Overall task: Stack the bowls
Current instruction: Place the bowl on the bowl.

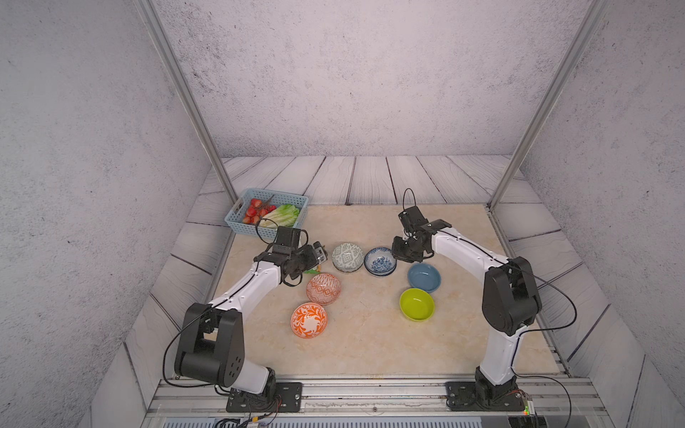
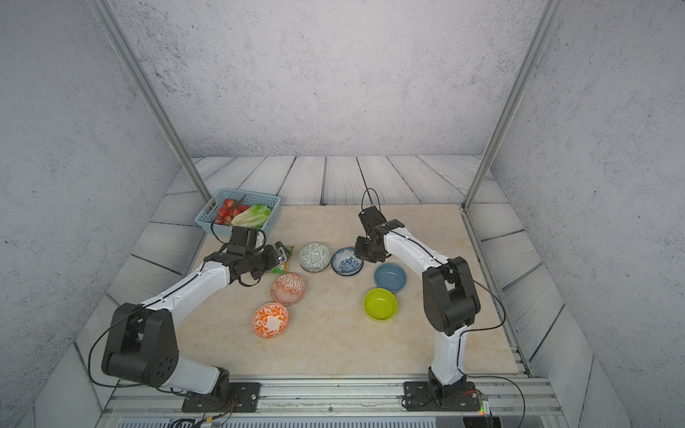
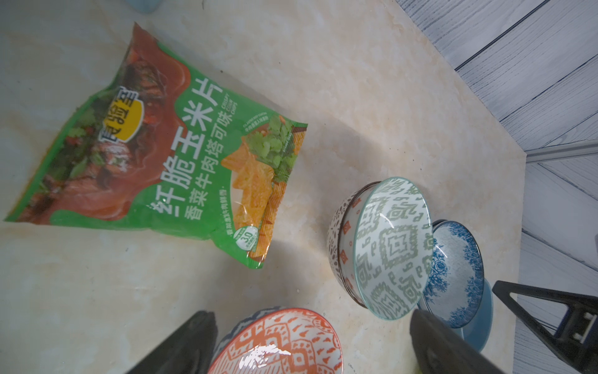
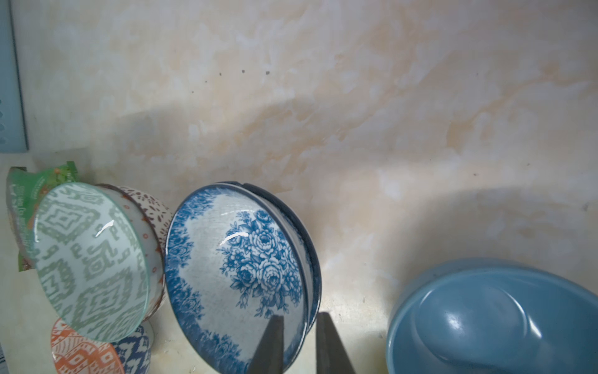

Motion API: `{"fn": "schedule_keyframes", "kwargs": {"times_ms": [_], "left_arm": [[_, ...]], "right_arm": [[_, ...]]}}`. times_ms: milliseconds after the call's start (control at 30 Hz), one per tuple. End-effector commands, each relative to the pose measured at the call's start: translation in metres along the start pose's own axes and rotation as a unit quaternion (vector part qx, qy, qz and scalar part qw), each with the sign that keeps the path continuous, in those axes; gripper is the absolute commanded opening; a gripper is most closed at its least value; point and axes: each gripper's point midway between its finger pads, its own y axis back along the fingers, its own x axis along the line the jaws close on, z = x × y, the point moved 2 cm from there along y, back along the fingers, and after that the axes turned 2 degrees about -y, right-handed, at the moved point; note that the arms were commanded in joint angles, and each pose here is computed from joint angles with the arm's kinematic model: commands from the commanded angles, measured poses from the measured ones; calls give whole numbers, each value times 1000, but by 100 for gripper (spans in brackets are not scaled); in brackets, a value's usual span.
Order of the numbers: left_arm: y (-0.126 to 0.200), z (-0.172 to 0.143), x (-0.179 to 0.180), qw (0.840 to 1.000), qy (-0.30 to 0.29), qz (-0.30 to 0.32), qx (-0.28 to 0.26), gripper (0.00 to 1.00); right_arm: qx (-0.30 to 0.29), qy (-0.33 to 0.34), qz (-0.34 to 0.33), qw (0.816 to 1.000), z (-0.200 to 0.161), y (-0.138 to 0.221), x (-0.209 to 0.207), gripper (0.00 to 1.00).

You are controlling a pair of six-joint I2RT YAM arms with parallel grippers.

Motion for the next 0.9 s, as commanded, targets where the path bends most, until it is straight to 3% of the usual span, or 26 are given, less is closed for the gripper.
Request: {"fn": "schedule_keyframes", "kwargs": {"times_ms": [0, 867], "left_arm": [[1, 4, 1, 1000, 0, 4, -3, 100], [1, 5, 0, 1000, -1, 3, -3, 100]], "right_arm": [[-3, -3, -4, 1000, -2, 2, -2, 14], [27, -12, -27, 999, -10, -27, -13, 6]]}}
